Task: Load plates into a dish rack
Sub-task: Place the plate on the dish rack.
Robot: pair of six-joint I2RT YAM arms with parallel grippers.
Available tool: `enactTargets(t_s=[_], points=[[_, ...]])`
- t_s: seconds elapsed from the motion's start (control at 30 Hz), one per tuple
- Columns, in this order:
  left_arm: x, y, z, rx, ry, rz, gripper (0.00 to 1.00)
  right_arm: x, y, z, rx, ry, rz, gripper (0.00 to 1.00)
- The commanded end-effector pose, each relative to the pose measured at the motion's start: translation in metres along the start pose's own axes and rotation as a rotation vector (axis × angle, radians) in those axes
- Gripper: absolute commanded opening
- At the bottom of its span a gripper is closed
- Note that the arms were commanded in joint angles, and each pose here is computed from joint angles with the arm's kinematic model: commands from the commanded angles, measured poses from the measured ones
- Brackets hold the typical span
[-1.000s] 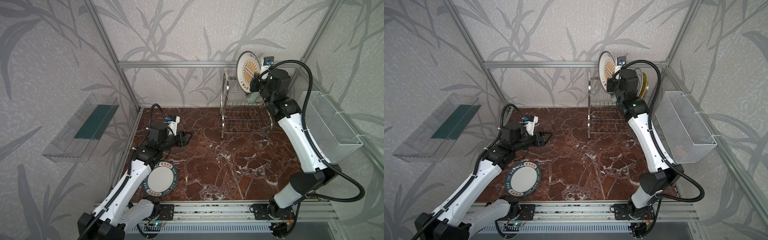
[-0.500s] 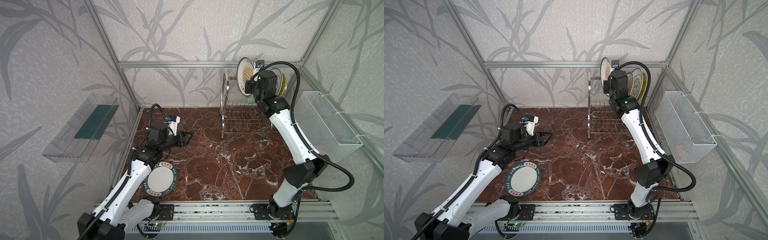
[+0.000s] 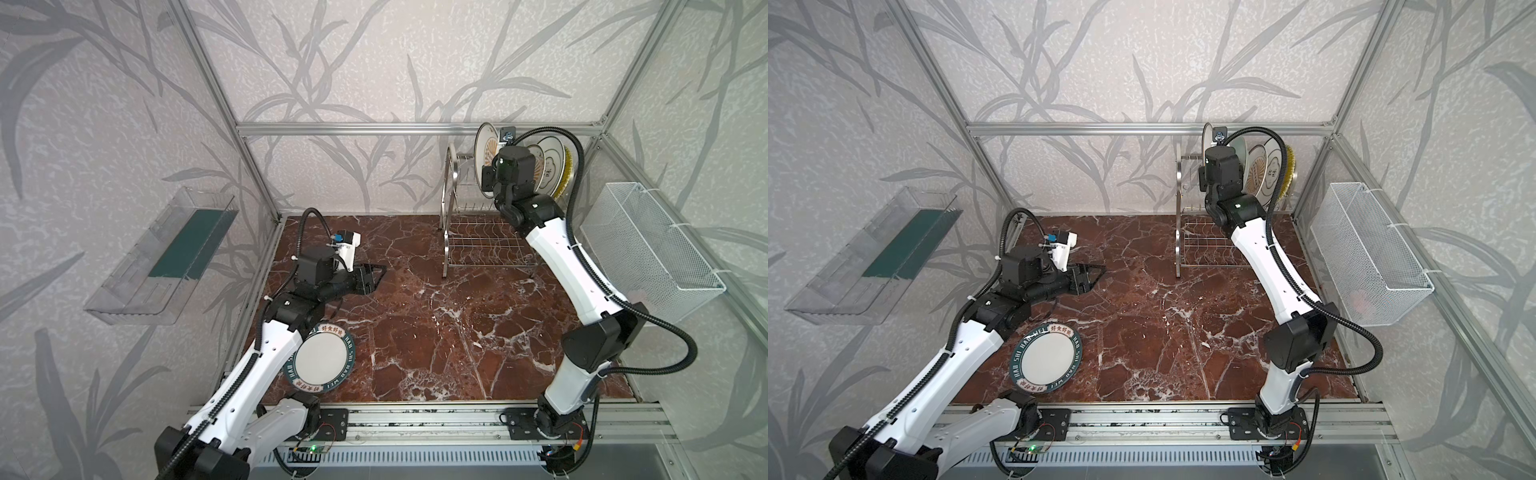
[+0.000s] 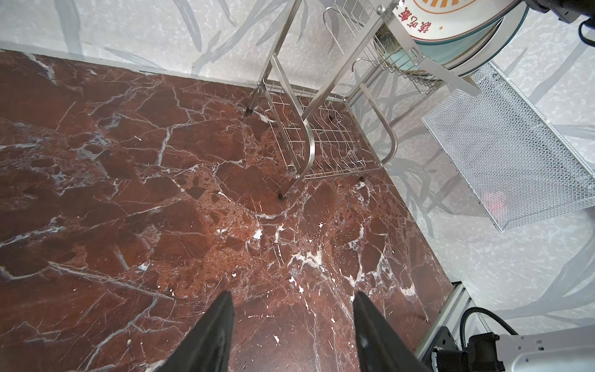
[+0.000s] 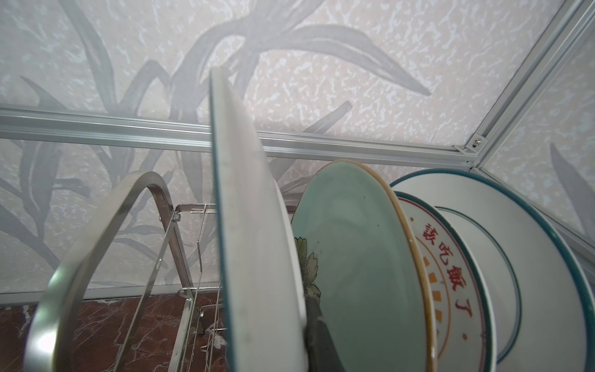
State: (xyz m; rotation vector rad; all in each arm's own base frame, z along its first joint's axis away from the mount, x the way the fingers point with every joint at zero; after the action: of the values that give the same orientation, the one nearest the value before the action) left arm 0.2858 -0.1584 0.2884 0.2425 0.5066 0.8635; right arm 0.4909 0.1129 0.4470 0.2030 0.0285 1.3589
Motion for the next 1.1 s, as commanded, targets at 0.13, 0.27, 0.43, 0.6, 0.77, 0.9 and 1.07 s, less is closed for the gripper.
enactTargets(t_s=[0.13,0.27,0.43,0.6,0.77,0.9,1.07], points=[[-0.005,0.008,0.005,-0.036,-0.007,-0.016,0.58,-0.006,0.000,0.009,-0.071,-0.047,-0.068,0.00],[-0.005,0.008,0.005,-0.037,-0.005,-0.021,0.58,-0.004,-0.001,0.005,-0.068,-0.047,-0.077,0.00],[-0.005,0.008,0.004,-0.039,-0.004,-0.018,0.58,0.002,-0.006,-0.004,-0.059,-0.036,-0.086,0.00],[-0.005,0.008,0.004,-0.040,-0.005,-0.022,0.58,0.006,-0.010,-0.010,-0.054,-0.030,-0.100,0.00],[-0.005,0.008,0.004,-0.043,-0.003,-0.024,0.58,0.009,-0.010,-0.015,-0.051,-0.025,-0.116,0.00],[-0.006,0.009,0.004,-0.045,-0.003,-0.027,0.58,0.011,-0.010,-0.019,-0.049,-0.008,-0.130,0.00],[-0.007,0.010,0.005,-0.047,-0.003,-0.029,0.58,0.010,-0.010,-0.024,-0.052,0.003,-0.160,0.00]])
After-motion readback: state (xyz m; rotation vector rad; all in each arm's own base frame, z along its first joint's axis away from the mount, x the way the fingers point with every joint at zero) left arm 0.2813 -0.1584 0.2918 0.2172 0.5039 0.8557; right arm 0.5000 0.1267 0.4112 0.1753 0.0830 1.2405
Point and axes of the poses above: each gripper's point midway between its finger pads, its own y axis back along the fingers, its own x axis along the line the jaws close on, z = x × y, the point moved 2 cm from there along y, back along the fingers, and after that the axes turned 13 degrees about -y, right-handed, at the moved point
